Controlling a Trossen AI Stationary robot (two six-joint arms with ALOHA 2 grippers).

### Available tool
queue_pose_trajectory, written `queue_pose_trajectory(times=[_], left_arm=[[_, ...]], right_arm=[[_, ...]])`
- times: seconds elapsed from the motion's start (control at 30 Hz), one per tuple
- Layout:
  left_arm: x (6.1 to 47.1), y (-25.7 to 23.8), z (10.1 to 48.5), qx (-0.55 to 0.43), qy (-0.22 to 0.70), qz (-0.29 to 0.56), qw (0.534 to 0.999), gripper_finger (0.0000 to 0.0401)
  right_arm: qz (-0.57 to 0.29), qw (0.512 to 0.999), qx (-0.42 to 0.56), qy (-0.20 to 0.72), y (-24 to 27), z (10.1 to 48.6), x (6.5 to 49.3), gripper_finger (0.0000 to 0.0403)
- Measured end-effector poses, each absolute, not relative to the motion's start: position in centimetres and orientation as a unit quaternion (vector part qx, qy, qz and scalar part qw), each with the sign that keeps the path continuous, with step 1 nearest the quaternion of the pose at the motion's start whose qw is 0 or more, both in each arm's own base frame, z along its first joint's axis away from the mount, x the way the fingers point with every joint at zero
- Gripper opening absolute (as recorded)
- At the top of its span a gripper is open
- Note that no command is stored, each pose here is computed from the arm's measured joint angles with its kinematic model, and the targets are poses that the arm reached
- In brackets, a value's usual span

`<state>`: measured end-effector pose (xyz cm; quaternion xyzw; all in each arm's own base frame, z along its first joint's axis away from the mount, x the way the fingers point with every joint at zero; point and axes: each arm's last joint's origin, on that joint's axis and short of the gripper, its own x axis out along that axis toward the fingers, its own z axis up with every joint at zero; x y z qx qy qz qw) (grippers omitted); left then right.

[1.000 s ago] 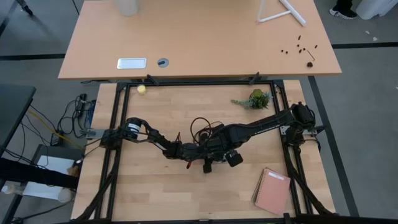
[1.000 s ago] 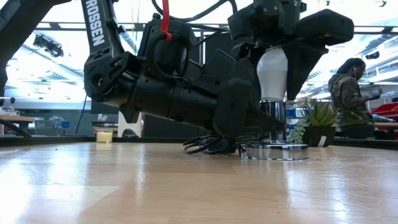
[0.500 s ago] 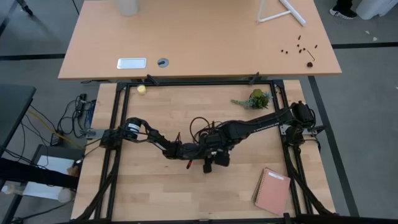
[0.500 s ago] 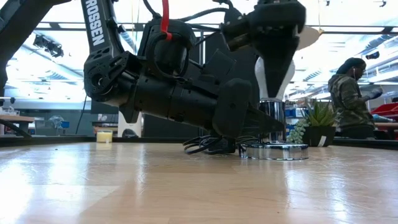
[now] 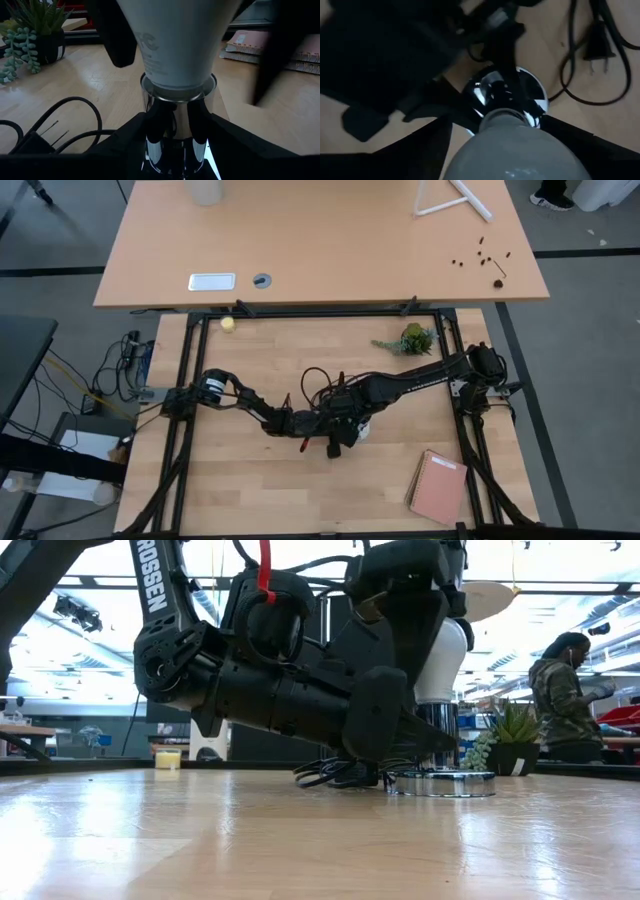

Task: Screw lightbulb
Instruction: Insert the white lightbulb into the metallic lamp

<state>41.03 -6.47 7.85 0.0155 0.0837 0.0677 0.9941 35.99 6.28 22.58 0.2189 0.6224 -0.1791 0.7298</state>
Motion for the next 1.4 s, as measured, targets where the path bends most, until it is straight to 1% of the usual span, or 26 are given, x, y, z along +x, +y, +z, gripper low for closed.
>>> queue_pose_trajectory(times=[0.23, 0.3, 0.43, 0.7, 0.87, 1.0, 1.13, 1.4], left_arm=[[41.0, -6.4, 7.9, 0.016, 0.084, 0.074, 0.994, 0.0198], [41.0, -6.3, 7.9, 0.013, 0.084, 0.077, 0.993, 0.0198], [41.0, -6.3, 7.9, 0.008, 0.084, 0.077, 0.993, 0.0198], [41.0, -6.4, 7.9, 0.008, 0.084, 0.075, 0.994, 0.0198], [41.0, -6.4, 7.8, 0.008, 0.084, 0.073, 0.994, 0.0198], [41.0, -6.4, 7.8, 0.009, 0.085, 0.073, 0.994, 0.0198], [41.0, -6.4, 7.8, 0.015, 0.085, 0.071, 0.994, 0.0198], [41.0, -6.4, 7.8, 0.016, 0.086, 0.07, 0.994, 0.0198]], right_arm=[[-0.149, 0.742, 0.194, 0.624, 6.5, 23.2, 36.4, 0.0383], [-0.151, 0.744, 0.187, 0.624, 6.5, 23.4, 36.4, 0.0395], [-0.155, 0.742, 0.172, 0.629, 6.5, 23.9, 36.2, 0.0391], [-0.141, 0.764, 0.134, 0.615, 6.5, 25.5, 36.6, 0.0396], [-0.116, 0.773, 0.102, 0.615, 6.5, 26.3, 36.7, 0.0399], [-0.09, 0.778, 0.06, 0.619, 6.6, 26.3, 36.6, 0.0398], [-0.076, 0.779, 0.042, 0.621, 6.6, 26.5, 36.6, 0.0399], [-0.05, 0.799, 0.021, 0.599, 6.6, 29.7, 36.9, 0.0397]])
